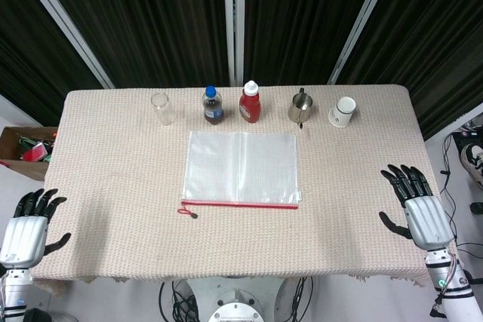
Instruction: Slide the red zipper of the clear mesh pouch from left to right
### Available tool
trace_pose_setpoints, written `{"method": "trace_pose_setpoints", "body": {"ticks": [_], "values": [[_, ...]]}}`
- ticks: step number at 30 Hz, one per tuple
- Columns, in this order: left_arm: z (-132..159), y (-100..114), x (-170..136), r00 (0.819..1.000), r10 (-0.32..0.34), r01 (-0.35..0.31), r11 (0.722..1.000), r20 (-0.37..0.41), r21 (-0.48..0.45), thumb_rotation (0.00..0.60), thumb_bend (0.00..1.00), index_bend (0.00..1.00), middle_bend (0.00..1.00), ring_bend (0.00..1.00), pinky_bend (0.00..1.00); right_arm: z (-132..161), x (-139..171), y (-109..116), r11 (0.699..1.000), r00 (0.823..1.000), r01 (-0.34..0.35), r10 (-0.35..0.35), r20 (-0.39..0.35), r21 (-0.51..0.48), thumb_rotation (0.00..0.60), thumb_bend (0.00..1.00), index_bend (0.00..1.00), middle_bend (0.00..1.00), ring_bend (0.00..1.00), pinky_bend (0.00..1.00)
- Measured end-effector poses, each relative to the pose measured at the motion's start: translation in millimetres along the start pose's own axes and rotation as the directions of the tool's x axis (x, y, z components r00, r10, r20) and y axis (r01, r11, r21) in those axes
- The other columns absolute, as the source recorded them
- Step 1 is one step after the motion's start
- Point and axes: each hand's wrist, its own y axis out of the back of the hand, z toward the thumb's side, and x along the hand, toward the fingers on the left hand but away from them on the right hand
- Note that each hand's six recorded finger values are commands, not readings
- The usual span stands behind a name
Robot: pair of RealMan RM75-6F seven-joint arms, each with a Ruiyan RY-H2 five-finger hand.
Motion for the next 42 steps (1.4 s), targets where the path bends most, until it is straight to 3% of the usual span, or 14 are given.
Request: {"method": "trace_pose_setpoints", "body": {"ticks": [5,11,14,17,22,27,30,36,42], "values": [[1,-1,2,1.000,-0.006,0.006,1.000,0.001,0.000,0.600,0.13,0.26,0.14,0.10,0.13,6,-1,-5,1.000,1.000,-0.015,0.014,-0.019,-0.012,0.600,0.18,0.10,0.07,0.00,0.00],[5,0,3,1.000,-0.001,0.001,1.000,0.022,-0.001,0.600,0.13,0.26,0.14,0.10,0.13,38,-24,-19,0.997,0.986,-0.081,0.079,-0.148,-0.010,0.600,0.16,0.07,0.07,0.00,0.00],[7,1,2,0.999,0.002,-0.002,1.000,0.034,-0.004,0.600,0.13,0.26,0.14,0.10,0.13,67,-45,-33,0.991,0.962,-0.132,0.128,-0.242,-0.001,0.600,0.12,0.06,0.06,0.00,0.00],[7,0,-2,0.999,-0.003,0.003,1.000,0.034,-0.002,0.600,0.13,0.26,0.14,0.10,0.13,102,-70,-53,0.981,0.923,-0.193,0.186,-0.337,0.012,0.600,0.09,0.05,0.06,0.00,0.00],[4,-2,-7,1.000,-0.016,0.016,1.000,0.022,-0.007,0.600,0.13,0.26,0.14,0.10,0.13,184,-114,-91,0.957,0.827,-0.289,0.253,-0.502,0.006,0.600,0.03,0.05,0.06,0.00,0.00],[-1,-1,-10,1.000,-0.009,0.009,1.000,0.005,-0.015,0.600,0.13,0.26,0.14,0.10,0.13,255,-148,-129,0.935,0.755,-0.355,0.299,-0.584,0.021,0.600,0.02,0.04,0.04,0.00,0.00],[-4,-1,-11,1.000,-0.013,0.013,1.000,-0.002,-0.015,0.600,0.13,0.26,0.14,0.10,0.13,287,-163,-147,0.924,0.724,-0.380,0.332,-0.605,0.052,0.600,0.02,0.04,0.04,0.00,0.00],[-9,-4,-11,1.000,-0.021,0.021,1.000,-0.014,-0.021,0.600,0.13,0.26,0.14,0.10,0.13,335,-182,-176,0.915,0.690,-0.383,0.373,-0.621,0.124,0.600,0.02,0.04,0.04,0.00,0.00],[-14,-5,-10,0.999,-0.024,0.024,0.999,-0.021,-0.024,0.600,0.13,0.26,0.14,0.10,0.13,362,-193,-195,0.914,0.684,-0.370,0.389,-0.617,0.167,0.600,0.02,0.04,0.03,0.00,0.00]]}}
